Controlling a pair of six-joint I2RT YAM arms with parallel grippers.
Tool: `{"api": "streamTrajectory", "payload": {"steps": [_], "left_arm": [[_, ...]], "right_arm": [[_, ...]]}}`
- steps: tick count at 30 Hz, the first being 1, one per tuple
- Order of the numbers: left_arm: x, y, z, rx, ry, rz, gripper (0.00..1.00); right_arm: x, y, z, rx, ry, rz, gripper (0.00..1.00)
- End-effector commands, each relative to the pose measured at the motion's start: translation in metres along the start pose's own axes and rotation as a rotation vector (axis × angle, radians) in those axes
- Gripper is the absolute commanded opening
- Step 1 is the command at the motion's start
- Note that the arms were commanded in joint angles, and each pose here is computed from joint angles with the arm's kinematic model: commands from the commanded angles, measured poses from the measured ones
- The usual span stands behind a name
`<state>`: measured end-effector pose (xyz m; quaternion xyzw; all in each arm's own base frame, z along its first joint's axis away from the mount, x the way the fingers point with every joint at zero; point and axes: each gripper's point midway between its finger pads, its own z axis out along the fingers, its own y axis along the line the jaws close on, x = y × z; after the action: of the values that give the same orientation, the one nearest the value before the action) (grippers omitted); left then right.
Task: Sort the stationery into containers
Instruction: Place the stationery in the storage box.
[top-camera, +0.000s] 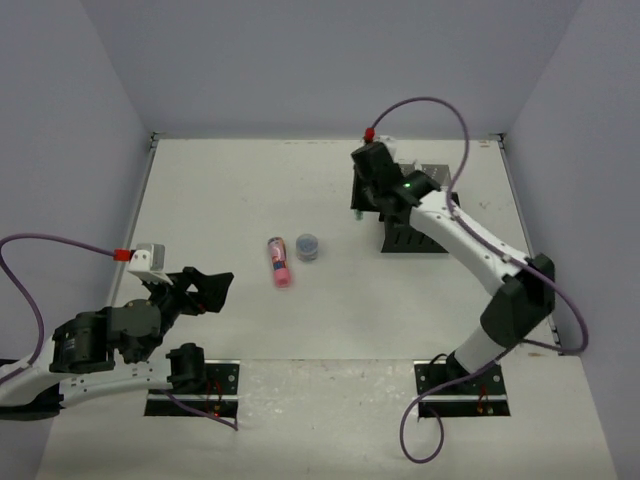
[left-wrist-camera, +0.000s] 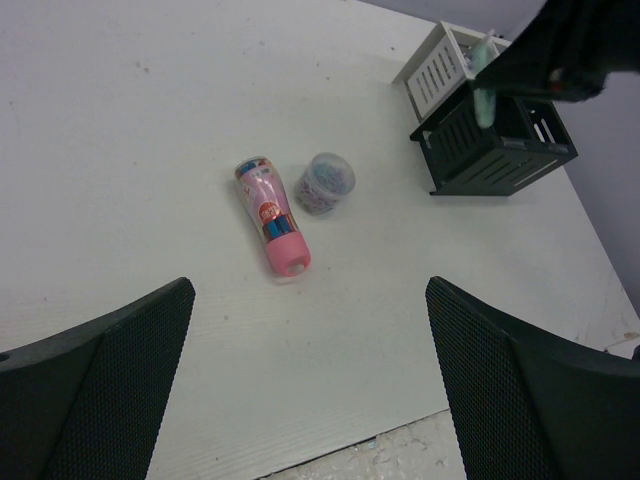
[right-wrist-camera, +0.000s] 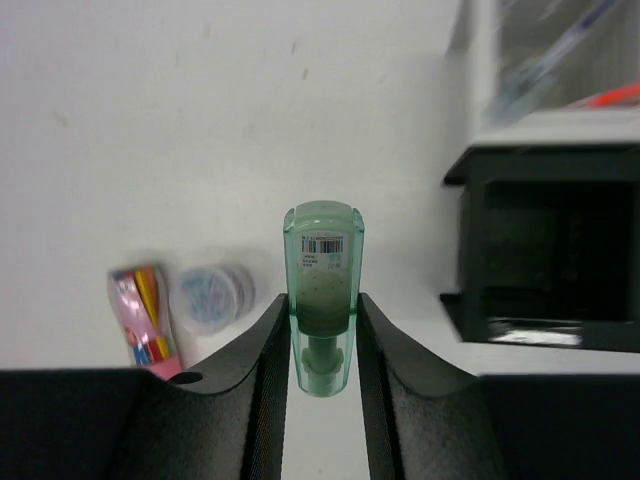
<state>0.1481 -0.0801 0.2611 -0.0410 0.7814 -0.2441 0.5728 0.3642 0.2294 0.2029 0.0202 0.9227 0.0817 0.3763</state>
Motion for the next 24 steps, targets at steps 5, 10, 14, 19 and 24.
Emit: {"api": "streamTrajectory", "payload": {"steps": [5, 10, 14, 19, 24], "left_arm": [[-0.01, -0.007, -0.002, 0.023, -0.021, -0.033, 1.0], [-0.009, -0.007, -0.001, 0.024, -0.019, -0.03, 1.0], [-0.01, -0.008, -0.002, 0.033, -0.02, -0.03, 1.0], [-0.01, -0.009, -0.002, 0.042, -0.023, -0.03, 1.0], [-0.011, -0.009, -0.003, 0.049, -0.025, -0.033, 1.0]], "right_arm": [[-0.124, -0.186, -0.03, 0.34, -0.335, 0.311, 0.09], [-0.136, -0.211, 0.001, 0.402, -0.322, 0.351, 0.09], [-0.134, -0.216, 0.041, 0.417, -0.246, 0.335, 0.12], [-0.122, -0.218, 0.068, 0.423, -0.185, 0.331, 0.17], [-0.109, -0.22, 0.081, 0.437, -0.135, 0.328, 0.26]]}}
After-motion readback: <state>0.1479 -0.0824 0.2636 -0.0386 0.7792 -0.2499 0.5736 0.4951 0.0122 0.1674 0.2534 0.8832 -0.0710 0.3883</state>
